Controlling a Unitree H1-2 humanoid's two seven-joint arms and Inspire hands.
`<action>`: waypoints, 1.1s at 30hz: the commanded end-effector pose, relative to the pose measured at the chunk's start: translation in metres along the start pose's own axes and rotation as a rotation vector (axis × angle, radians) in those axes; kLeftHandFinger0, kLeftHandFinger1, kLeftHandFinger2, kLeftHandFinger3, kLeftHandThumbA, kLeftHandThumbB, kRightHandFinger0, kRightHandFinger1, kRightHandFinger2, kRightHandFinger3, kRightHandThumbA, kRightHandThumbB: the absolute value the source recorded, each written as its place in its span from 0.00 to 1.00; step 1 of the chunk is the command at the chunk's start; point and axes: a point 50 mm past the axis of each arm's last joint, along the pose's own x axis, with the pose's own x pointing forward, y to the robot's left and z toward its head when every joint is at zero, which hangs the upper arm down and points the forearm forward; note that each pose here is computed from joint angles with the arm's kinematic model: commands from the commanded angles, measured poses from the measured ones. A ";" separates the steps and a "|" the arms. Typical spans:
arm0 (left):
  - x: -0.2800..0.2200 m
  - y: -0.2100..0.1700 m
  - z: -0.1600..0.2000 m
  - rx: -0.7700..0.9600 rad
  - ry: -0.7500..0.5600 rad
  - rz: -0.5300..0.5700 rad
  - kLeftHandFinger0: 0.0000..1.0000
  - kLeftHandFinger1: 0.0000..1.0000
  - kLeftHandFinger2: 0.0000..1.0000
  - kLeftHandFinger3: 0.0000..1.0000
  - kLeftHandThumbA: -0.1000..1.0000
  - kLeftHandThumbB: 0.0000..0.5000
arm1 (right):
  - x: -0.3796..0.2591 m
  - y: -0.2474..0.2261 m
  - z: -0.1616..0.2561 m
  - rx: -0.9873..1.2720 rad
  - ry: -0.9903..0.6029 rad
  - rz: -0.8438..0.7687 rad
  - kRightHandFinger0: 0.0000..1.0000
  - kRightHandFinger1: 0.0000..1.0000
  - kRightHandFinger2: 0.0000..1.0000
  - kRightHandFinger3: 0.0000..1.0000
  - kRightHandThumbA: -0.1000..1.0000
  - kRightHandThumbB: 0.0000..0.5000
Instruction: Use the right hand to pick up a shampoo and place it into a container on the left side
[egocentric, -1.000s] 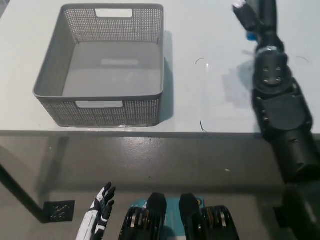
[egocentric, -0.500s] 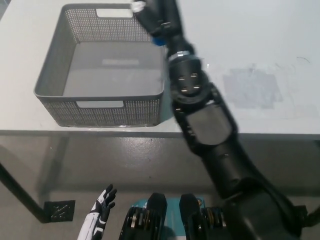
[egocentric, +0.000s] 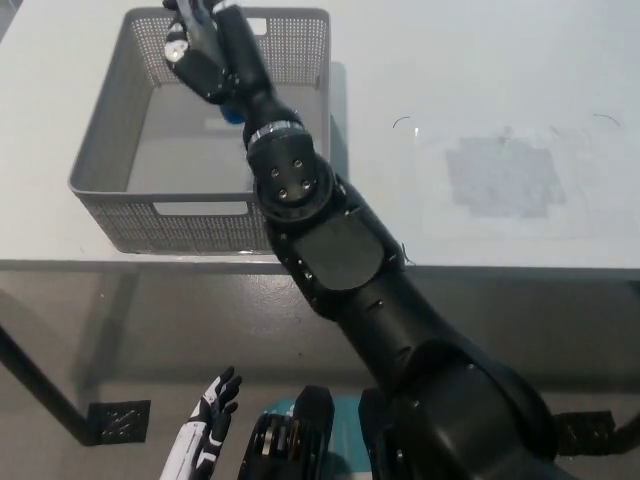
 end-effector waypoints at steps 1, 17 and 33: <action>0.007 0.003 0.012 0.008 -0.073 -0.009 1.00 1.00 1.00 1.00 0.97 0.34 | 0.013 -0.003 0.024 -0.019 -0.108 -0.024 0.00 0.30 0.80 0.81 0.00 0.30; 0.008 0.002 0.014 -0.013 -0.067 -0.009 1.00 1.00 1.00 1.00 0.94 0.36 | 0.013 -0.037 -0.015 -0.010 -0.008 0.074 0.90 1.00 1.00 1.00 0.56 0.54; 0.012 0.004 0.014 0.006 -0.073 -0.030 1.00 1.00 1.00 1.00 0.94 0.31 | 0.019 -0.081 0.052 -0.031 -0.209 0.015 1.00 1.00 1.00 1.00 0.92 0.56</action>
